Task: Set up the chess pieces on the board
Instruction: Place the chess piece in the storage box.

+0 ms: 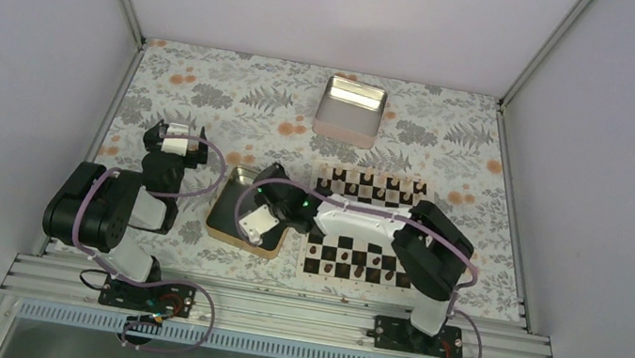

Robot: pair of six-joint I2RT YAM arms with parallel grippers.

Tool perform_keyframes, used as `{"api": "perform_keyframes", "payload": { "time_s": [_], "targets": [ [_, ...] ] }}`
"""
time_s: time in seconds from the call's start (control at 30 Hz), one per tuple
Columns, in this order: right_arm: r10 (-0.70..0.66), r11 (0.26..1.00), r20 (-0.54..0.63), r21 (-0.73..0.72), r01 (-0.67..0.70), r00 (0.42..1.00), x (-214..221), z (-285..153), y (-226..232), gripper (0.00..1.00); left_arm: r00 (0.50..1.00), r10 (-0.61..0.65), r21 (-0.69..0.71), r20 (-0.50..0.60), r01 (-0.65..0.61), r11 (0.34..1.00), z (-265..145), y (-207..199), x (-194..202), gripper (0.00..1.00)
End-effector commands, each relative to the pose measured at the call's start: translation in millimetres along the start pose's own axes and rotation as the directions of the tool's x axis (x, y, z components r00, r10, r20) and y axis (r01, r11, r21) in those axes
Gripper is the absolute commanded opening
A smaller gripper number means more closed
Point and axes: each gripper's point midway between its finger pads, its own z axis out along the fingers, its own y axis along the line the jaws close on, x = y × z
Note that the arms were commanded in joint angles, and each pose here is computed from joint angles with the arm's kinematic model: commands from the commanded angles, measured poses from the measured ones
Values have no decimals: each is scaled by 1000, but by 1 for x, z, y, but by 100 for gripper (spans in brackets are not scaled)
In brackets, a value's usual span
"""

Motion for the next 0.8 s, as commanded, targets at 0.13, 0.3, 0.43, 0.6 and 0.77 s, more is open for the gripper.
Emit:
{"api": "perform_keyframes", "payload": {
  "time_s": [0.13,0.3,0.43,0.6,0.77],
  "targets": [
    [56,963,-180,271,-6,982,20,23,-32,4,999,-13,9,36,13,1000,2,0,-9,100],
    [64,960,-243,280,7,968,28,36,-31,4,999,-14,9,35,14,1000,2,0,-9,100],
    [56,961,-244,275,14,968,28,36,-30,15,999,-14,9,37,14,1000,2,0,-10,100],
    [86,958,-211,287,-22,974,27,18,-38,39,999,-13,9,34,13,1000,2,0,-9,100],
    [346,926,-42,172,-334,937,27,-27,-72,47,999,-14,9,36,14,1000,2,0,-9,100]
  ]
}}
